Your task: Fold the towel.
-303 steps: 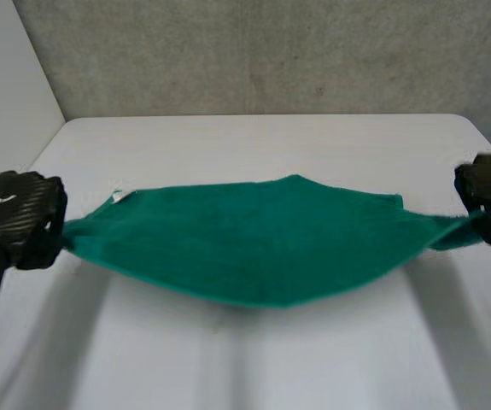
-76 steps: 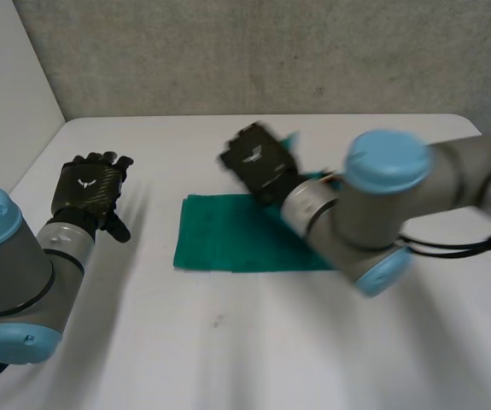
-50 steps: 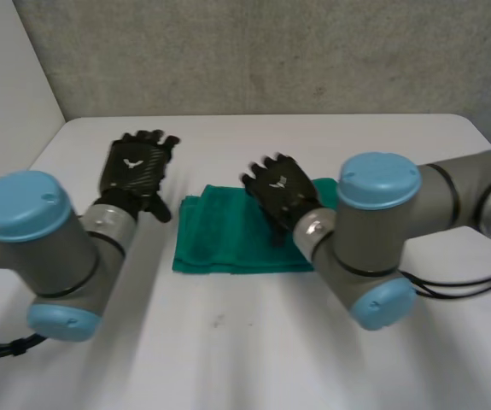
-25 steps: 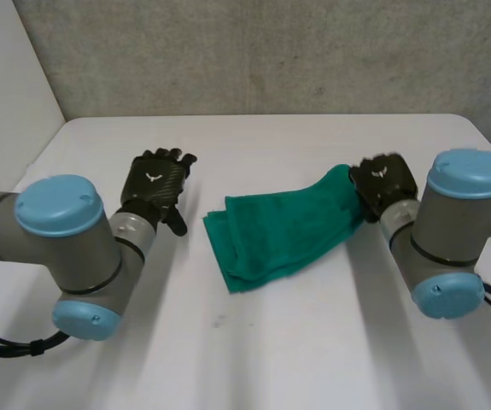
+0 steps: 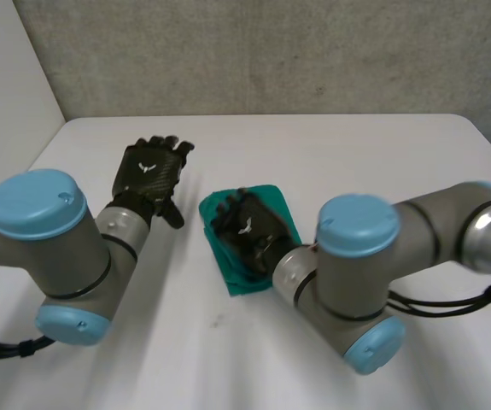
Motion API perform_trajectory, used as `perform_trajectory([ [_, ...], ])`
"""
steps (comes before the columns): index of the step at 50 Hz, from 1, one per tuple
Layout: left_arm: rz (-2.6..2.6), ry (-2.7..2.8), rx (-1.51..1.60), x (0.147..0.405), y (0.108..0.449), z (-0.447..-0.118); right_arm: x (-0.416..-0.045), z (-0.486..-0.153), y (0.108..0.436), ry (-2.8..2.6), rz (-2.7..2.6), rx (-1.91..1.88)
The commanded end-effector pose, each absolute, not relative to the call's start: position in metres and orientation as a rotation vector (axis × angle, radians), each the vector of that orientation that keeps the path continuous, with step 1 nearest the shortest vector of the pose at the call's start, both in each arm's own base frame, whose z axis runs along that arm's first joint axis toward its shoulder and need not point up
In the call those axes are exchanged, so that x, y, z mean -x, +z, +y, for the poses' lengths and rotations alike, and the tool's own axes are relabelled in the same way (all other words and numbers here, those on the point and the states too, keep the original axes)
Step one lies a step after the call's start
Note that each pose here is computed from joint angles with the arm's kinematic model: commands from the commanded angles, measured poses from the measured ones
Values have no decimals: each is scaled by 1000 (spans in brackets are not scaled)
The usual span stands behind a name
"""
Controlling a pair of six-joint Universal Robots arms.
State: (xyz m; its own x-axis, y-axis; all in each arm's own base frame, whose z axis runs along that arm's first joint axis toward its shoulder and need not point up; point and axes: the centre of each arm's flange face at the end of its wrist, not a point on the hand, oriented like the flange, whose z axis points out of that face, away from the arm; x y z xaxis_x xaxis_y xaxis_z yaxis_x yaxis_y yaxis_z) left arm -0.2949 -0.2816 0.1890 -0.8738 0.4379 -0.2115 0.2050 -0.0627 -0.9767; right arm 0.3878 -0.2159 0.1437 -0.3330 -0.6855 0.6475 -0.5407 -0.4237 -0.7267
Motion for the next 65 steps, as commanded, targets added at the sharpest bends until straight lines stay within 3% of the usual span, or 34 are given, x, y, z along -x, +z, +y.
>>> perform_trajectory([
  [1,-1880,2045,594,324,213,-285,-347,-256,194,-1934,1834,1284],
  [11,-1954,1786,572,366,185,-268,-334,-279,188,-1741,1974,1081],
  [20,-2235,1767,528,351,143,-270,-340,-297,145,-1486,2106,1130],
  [28,-2388,1660,671,335,115,-251,-338,-310,144,-1500,2118,1127],
  [34,-2391,1648,688,334,114,-247,-339,-310,148,-1522,2105,1149],
  [41,-2271,1756,642,343,152,-252,-336,-312,155,-1560,2144,1125],
  [46,-2158,1869,568,338,201,-257,-323,-316,187,-1680,2159,1047],
  [48,-2094,1944,509,329,233,-260,-312,-321,201,-1740,2174,988],
  [49,-2094,1944,509,329,233,-260,-305,-325,211,-1779,2177,947],
  [50,-2056,2021,437,313,260,-269,-299,-328,221,-1824,2175,897],
  [52,-2045,2059,395,302,274,-274,-272,-336,263,-2005,2135,655],
  [56,-2005,2086,362,282,307,-273,-240,-333,307,-2160,2066,413],
  [60,-2002,2066,304,260,333,-270,-219,-324,337,-2251,2014,337],
  [65,-2034,1999,240,241,344,-270,-215,-311,347,-2228,2029,353],
])
